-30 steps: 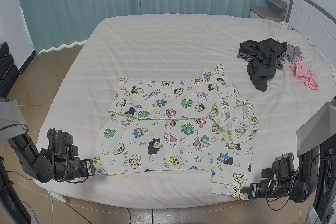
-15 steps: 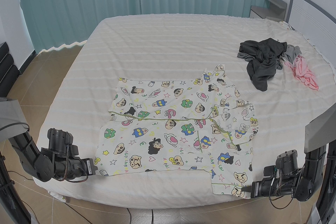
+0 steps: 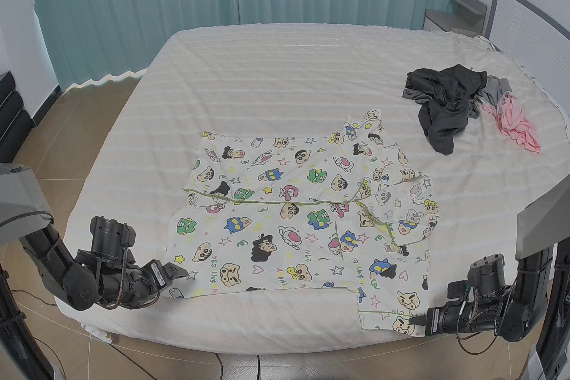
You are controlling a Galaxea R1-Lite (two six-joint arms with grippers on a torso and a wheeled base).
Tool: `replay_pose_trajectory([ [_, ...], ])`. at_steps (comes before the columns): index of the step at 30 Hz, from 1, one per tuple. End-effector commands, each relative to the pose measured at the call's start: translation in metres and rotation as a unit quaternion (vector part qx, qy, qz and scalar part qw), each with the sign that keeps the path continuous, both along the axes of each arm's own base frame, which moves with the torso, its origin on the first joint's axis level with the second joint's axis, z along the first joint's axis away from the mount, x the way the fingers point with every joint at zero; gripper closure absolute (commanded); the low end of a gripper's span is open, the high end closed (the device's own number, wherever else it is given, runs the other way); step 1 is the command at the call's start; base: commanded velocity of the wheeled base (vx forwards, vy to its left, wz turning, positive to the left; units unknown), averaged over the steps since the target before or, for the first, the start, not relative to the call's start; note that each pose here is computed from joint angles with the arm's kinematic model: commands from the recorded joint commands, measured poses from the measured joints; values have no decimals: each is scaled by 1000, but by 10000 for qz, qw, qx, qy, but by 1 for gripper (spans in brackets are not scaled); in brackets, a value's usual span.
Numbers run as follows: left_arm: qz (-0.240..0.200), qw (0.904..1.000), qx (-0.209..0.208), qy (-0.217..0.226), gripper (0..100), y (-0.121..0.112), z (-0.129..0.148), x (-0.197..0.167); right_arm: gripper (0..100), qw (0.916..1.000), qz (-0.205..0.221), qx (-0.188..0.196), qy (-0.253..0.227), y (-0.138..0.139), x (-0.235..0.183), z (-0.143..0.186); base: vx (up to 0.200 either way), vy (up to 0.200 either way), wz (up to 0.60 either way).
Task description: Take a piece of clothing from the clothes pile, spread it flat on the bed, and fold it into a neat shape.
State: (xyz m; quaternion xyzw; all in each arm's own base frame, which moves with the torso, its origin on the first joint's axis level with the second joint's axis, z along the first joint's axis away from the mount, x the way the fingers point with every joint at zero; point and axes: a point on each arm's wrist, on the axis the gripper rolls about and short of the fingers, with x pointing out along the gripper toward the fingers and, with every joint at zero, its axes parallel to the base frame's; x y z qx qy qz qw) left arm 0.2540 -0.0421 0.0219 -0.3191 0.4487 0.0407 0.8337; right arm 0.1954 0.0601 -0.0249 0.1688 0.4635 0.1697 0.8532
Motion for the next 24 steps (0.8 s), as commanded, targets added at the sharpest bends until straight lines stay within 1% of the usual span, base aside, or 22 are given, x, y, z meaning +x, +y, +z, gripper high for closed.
replay_pose_trajectory([
  [1, 70, 9992, 385, -25, 0, -21, 3, 1, 100, 9999, -5, -20, 121, -1, -5, -2, 0, 0, 0],
  [3, 239, 9983, 539, -31, 0, -33, 1, 1, 100, 9999, -17, -6, 105, -1, -4, -1, 0, 0, 0],
  [5, 219, 9982, 552, -54, 0, -36, 2, 0, 100, 9999, -17, -6, 105, -1, -4, -1, 0, 0, 0],
  [7, 240, 9980, 477, -331, 0, -36, 13, 11, 100, 9999, -9, -6, 105, -1, -4, -1, 0, 0, 0],
  [8, 223, 9973, 385, -586, 0, -34, 25, 22, 100, 9999, -1, -6, 105, 0, -5, -1, 0, 0, 0],
  [10, -110, 9972, 263, -685, 0, -26, 31, 32, 100, 9999, 37, -5, 98, 1, -5, -1, 0, 0, 0],
  [12, -757, 9948, 48, -674, 0, -13, 31, 34, 100, 10000, 55, -6, 82, 2, -5, 0, 0, 0, 0],
  [14, -1106, 9914, -194, -677, 0, -5, 30, 35, 100, 10000, 49, -2, 85, 2, -5, 0, 0, 0, 0],
  [16, -1178, 9903, -380, -627, 0, 1, 28, 36, 100, 10000, 47, 3, 87, 2, -5, 0, 0, 0, 0],
  [17, -1221, 9902, -448, -519, 0, 3, 23, 34, 100, 9999, 54, -1, 101, 2, -5, -1, 0, 0, 0],
  [20, -1270, 9906, -459, -209, 0, 5, 12, 26, 100, 9999, 62, 1, 94, 2, -5, -1, 0, 0, 0],
  [24, -1342, 9899, -467, -15, 0, 5, 7, 14, 100, 9999, 85, 1, 94, 3, -6, -1, 0, 0, 0],
])
